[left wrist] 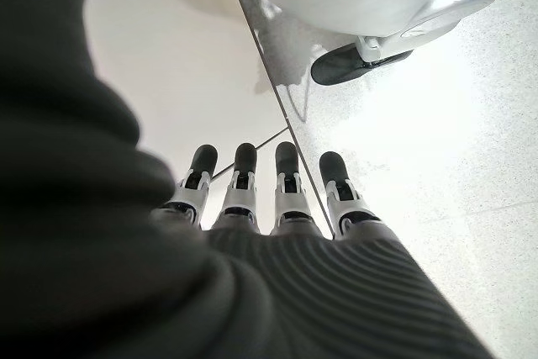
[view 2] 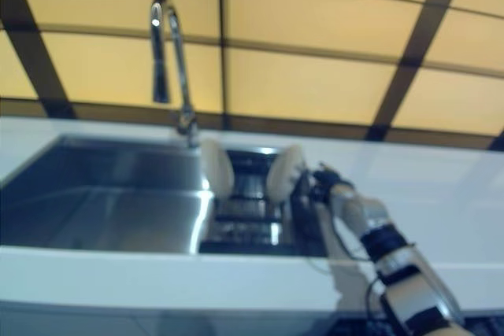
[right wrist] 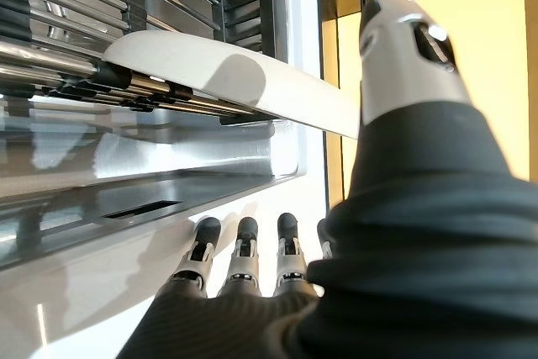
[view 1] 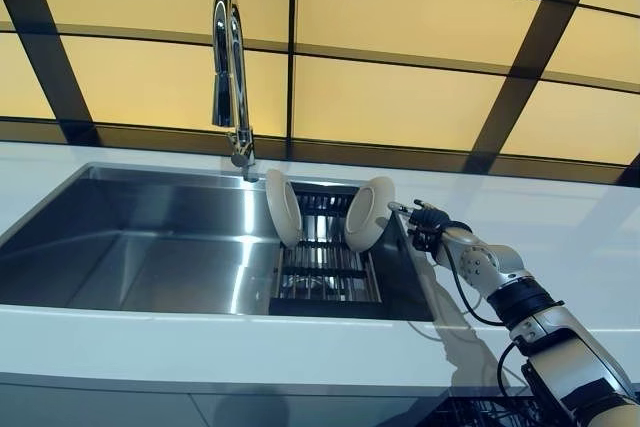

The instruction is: Take plates into dishwasher

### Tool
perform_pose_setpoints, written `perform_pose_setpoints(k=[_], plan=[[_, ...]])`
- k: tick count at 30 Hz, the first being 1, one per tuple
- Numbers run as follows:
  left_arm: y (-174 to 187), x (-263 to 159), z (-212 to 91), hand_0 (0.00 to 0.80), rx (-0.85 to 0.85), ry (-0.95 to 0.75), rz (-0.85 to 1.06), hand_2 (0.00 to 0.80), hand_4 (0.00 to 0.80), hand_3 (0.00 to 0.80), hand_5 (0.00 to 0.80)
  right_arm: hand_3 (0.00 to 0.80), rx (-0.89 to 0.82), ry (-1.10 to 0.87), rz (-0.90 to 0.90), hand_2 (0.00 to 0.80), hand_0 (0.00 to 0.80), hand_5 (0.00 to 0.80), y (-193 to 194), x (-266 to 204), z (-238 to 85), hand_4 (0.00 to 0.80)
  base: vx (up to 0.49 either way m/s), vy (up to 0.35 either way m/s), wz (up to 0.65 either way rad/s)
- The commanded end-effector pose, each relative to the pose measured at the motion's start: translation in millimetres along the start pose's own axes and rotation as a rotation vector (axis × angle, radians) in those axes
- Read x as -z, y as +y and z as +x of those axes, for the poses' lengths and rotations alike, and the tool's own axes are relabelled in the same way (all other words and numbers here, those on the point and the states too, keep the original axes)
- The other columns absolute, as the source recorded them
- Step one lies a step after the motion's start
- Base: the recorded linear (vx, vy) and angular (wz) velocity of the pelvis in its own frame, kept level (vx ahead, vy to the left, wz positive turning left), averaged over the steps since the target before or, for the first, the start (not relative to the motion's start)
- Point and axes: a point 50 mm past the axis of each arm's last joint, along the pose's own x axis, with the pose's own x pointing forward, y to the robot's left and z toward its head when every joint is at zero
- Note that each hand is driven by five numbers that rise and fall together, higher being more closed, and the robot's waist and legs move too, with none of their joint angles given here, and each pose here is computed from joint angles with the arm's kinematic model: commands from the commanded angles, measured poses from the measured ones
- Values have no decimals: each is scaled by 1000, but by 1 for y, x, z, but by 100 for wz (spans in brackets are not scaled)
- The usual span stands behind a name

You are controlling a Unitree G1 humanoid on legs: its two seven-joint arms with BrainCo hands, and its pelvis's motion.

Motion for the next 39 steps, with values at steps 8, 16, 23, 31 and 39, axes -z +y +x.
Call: perform_pose_setpoints(k=[8, 16, 23, 31, 39], plan=[[9, -18, 5, 0, -11, -46, 71, 0, 0, 0, 0, 0, -10, -150, 7, 0, 0, 0, 8, -48, -2, 0, 0, 0, 0], [8, -19, 5, 0, -9, -51, 72, 0, 0, 0, 0, 0, -33, -143, 2, 0, 0, 0, 12, -46, -2, 0, 0, 0, 0], [8, -21, 5, 0, -9, -53, 77, 0, 0, 0, 0, 0, -39, -139, 0, 0, 0, 0, 15, -44, -1, 0, 0, 0, 0], [9, -21, 5, 0, -8, -53, 78, 0, 0, 0, 0, 0, -37, -135, -7, 0, 0, 0, 17, -45, -1, 0, 0, 0, 0], [8, -22, 6, 0, -12, -55, 79, 0, 0, 0, 0, 0, -46, -128, -32, 0, 0, 0, 19, -42, -1, 0, 0, 0, 0]])
